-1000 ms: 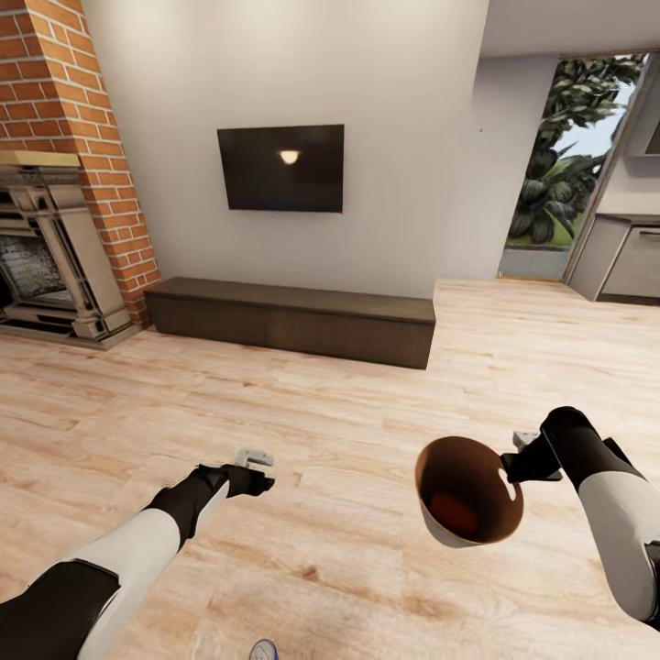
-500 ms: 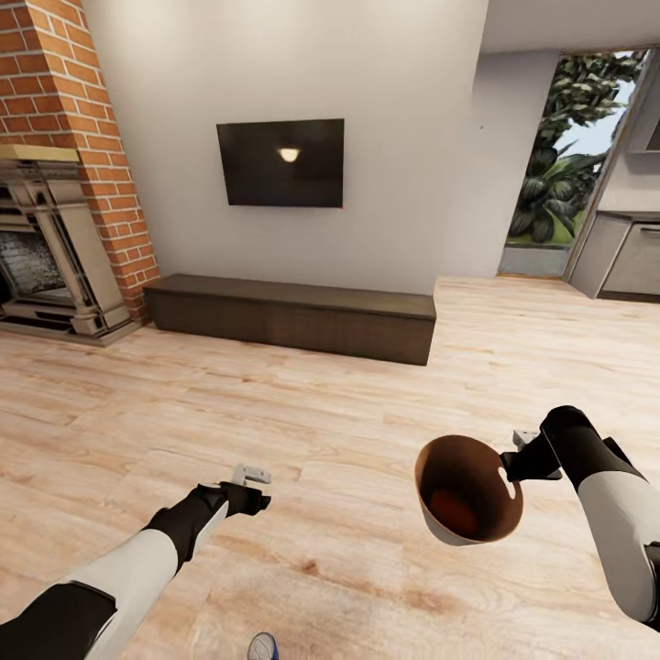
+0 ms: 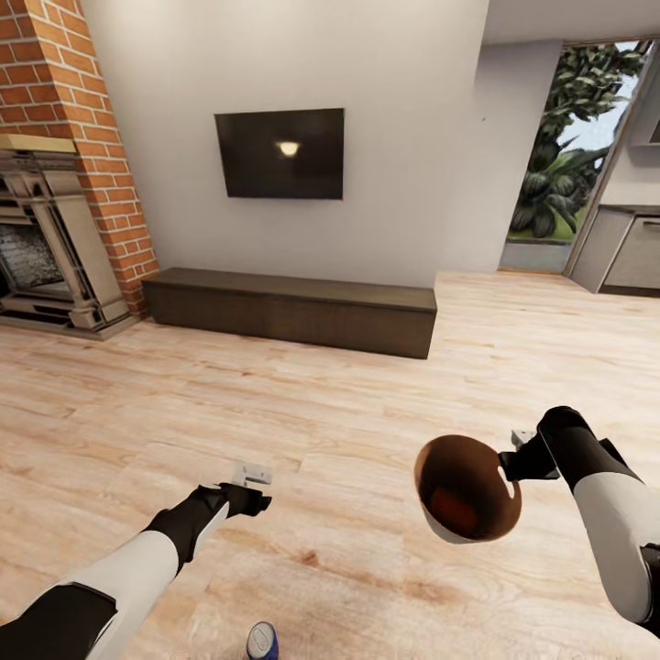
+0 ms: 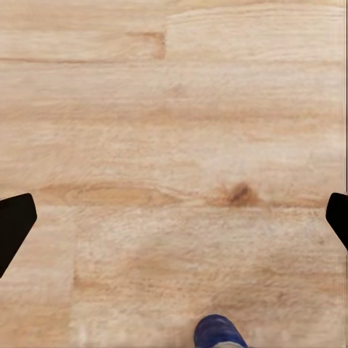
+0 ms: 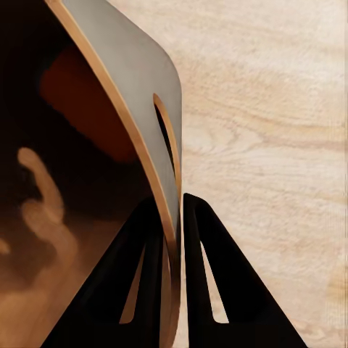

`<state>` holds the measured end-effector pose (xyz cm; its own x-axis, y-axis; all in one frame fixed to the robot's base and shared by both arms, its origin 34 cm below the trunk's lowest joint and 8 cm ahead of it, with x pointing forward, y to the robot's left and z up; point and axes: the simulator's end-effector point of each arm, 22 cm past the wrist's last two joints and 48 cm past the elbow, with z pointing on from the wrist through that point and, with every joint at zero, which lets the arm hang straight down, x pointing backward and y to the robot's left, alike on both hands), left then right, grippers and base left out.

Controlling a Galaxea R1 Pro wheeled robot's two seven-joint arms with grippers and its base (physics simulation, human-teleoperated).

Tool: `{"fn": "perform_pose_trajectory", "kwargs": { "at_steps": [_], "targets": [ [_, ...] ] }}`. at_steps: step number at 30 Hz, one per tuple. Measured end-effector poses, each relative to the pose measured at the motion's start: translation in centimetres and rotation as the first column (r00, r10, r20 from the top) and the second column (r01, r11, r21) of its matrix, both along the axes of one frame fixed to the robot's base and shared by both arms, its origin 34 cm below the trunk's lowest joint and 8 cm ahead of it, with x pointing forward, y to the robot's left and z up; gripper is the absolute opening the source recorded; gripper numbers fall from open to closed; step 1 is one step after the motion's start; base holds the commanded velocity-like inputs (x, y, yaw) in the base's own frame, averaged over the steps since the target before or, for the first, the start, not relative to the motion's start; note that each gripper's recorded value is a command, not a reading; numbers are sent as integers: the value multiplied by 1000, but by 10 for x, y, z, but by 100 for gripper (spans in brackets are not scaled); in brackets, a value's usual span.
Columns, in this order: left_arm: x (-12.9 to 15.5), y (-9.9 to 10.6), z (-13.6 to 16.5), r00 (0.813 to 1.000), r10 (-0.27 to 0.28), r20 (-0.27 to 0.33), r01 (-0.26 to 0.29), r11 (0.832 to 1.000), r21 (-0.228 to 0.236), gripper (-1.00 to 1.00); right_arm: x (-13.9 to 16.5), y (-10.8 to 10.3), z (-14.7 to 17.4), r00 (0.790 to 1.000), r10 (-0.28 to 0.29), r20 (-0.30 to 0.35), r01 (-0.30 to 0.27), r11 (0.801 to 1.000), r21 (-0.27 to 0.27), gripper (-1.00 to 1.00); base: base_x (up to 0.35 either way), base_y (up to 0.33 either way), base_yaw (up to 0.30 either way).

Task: Put the three can of soda from the living room inside the tash can in the kitchen.

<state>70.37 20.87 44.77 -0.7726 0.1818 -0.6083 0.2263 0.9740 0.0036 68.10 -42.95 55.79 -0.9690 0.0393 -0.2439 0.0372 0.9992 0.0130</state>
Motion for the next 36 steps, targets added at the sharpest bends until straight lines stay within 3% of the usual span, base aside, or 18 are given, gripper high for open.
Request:
{"fn": "perform_pose_trajectory", "kwargs": {
  "at_steps": [3, 8, 20, 31, 36],
  "targets": [
    [-6, -14, -12, 1000, -9, 0, 9, 1000, -19, 100, 13, -8, 9, 998, 10, 54, -8, 999, -36, -100, 0, 0, 0],
    [-9, -23, -27, 1000, -16, 15, 17, 999, -31, 100, 17, -6, 3, 997, 6, 77, -4, 1000, -27, -100, 0, 0, 0],
    [-34, -24, -79, 999, -14, -38, 13, 999, -30, 100, 20, -8, -23, 994, 31, 104, -26, 999, -43, -100, 0, 0, 0],
    [-67, -27, -130, 996, -20, -93, 17, 999, -30, 100, 40, -9, -11, 975, 50, 216, -39, 998, -56, -100, 0, 0, 0],
    [-73, -29, -146, 995, -22, -100, 19, 999, -33, 100, 41, -7, -17, 970, 54, 236, -42, 998, -53, -100, 0, 0, 0]
  ]
}}
